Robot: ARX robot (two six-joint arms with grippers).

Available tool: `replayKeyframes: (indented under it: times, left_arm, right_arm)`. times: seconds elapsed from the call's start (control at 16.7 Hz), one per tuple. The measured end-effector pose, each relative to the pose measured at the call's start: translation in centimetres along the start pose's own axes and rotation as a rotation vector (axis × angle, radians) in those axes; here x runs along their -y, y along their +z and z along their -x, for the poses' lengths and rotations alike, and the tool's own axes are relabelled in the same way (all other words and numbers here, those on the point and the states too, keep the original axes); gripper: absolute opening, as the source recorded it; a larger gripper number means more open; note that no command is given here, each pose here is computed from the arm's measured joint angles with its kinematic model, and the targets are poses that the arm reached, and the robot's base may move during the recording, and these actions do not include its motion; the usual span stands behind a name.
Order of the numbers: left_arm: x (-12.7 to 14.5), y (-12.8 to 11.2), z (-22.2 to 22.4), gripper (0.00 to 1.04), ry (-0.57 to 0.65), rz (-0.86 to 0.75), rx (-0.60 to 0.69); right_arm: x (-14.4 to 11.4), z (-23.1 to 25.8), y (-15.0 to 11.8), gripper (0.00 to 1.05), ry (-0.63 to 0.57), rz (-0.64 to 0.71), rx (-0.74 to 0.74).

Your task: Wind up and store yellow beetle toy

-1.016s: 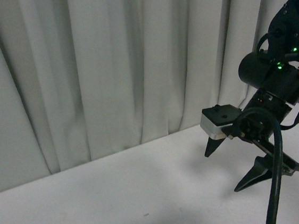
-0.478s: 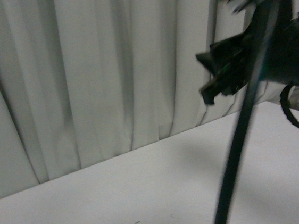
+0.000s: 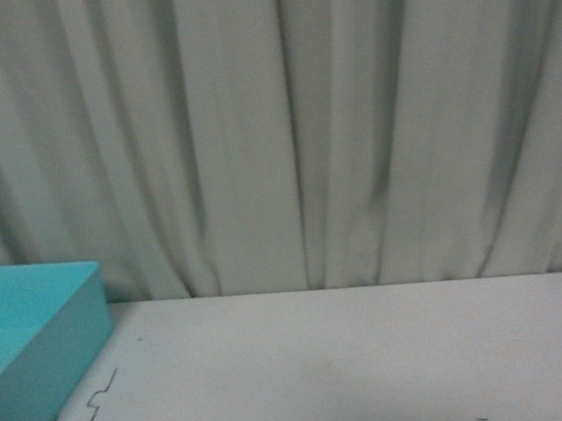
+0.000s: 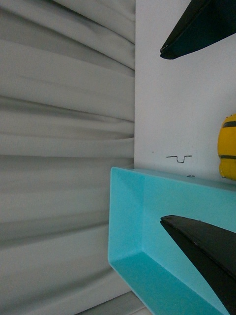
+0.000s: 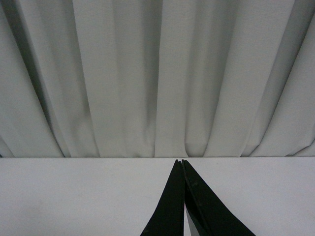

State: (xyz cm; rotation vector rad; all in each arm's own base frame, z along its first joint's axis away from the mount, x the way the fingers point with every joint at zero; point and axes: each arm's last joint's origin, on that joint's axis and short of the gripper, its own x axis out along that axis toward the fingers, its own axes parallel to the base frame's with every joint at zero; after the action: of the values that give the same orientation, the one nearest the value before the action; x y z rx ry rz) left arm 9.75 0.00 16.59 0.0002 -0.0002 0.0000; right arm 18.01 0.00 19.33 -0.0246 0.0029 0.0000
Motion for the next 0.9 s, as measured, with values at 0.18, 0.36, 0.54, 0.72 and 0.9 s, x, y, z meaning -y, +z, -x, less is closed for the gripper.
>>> replayKeyframes:
  times: [0.18,0.36,0.54,0.72,0.9]
  left_arm:
    - [0.0,0.0,0.0,0.98,0.000,0.000,0.000]
    - [0.0,0.0,0.0,0.98,0.000,0.000,0.000]
    - [0.0,0.0,0.0,0.98,0.000,0.000,0.000]
    - [0.0,0.0,0.0,0.98,0.000,0.000,0.000]
    - [0.0,0.0,0.0,0.98,0.000,0.000,0.000]
  right_arm:
    - [0.0,1.7,-1.1,0.02,0.000,-0.007,-0.014]
    - [0.0,3.2,-1.5,0.02,0.000,-0.007,0.000]
    - [-0.1,4.2,-2.2,0.02,-0.001,-0.008,0.030]
    - [-0.1,5.0,-2.6,0.02,0.000,-0.010,0.005]
    - [-0.1,5.7,-2.4,0.02,-0.001,-0.010,0.010]
